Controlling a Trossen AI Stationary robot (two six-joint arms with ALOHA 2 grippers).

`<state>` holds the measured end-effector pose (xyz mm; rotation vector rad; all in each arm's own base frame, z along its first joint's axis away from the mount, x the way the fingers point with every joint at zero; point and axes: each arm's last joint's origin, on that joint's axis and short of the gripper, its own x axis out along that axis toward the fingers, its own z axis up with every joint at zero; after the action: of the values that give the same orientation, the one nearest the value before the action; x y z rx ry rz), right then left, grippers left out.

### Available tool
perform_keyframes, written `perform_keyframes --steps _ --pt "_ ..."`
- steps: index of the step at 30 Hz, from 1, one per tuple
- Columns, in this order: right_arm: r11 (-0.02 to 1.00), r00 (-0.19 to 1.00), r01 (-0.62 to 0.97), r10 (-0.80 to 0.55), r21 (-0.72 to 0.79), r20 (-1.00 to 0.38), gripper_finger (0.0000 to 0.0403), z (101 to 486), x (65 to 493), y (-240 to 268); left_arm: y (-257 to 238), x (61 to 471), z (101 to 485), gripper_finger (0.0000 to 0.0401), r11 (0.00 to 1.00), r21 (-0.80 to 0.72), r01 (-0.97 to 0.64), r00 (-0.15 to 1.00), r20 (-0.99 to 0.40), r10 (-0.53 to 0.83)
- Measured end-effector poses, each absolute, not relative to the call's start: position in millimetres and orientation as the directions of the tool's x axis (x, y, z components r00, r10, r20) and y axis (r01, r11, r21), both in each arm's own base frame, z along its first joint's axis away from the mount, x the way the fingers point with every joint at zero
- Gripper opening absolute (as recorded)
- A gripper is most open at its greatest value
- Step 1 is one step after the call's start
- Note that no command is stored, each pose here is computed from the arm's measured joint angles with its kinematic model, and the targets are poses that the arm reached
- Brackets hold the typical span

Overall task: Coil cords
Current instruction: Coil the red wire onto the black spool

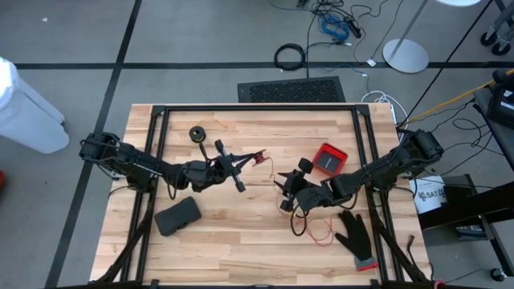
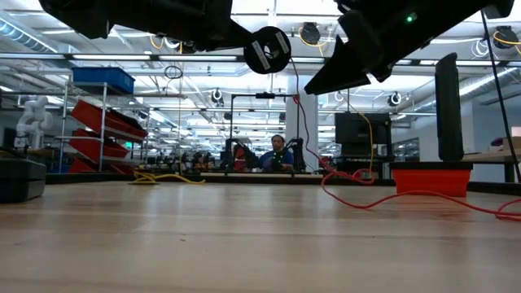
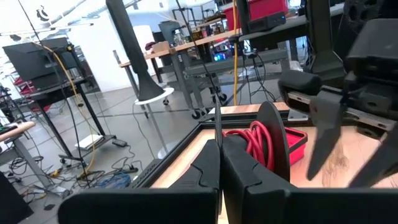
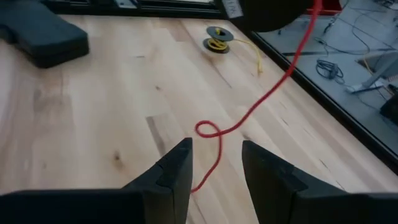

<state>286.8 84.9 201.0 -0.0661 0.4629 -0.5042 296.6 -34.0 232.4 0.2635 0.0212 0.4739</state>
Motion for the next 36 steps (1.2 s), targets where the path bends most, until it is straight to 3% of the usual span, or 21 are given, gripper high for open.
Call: perform_keyframes --steps 7,20,32,36 --pt "0.893 0.77 0.422 -0.445 -0.159 -0.458 0.0125 194.9 287.7 83.6 -34.5 296.9 232.4 0.0 0.87 0.239 -0.431 0.9 0.041 0.434" --pt "0.857 0.7 0.475 -0.506 -0.201 -0.504 0.0122 162.5 305.8 62.7 -35.2 297.1 232.0 0.0 0.879 0.237 -0.414 0.908 0.038 0.417" --pt "0.884 0.711 0.419 -0.461 -0.206 -0.531 0.0014 161.7 303.6 68.9 -35.2 297.1 229.9 0.0 0.878 0.249 -0.409 0.908 0.019 0.417" --pt "0.897 0.679 0.399 -0.43 -0.192 -0.595 0.0003 156.3 299.1 68.8 -35.2 297.1 229.9 0.0 0.878 0.248 -0.409 0.908 0.019 0.418"
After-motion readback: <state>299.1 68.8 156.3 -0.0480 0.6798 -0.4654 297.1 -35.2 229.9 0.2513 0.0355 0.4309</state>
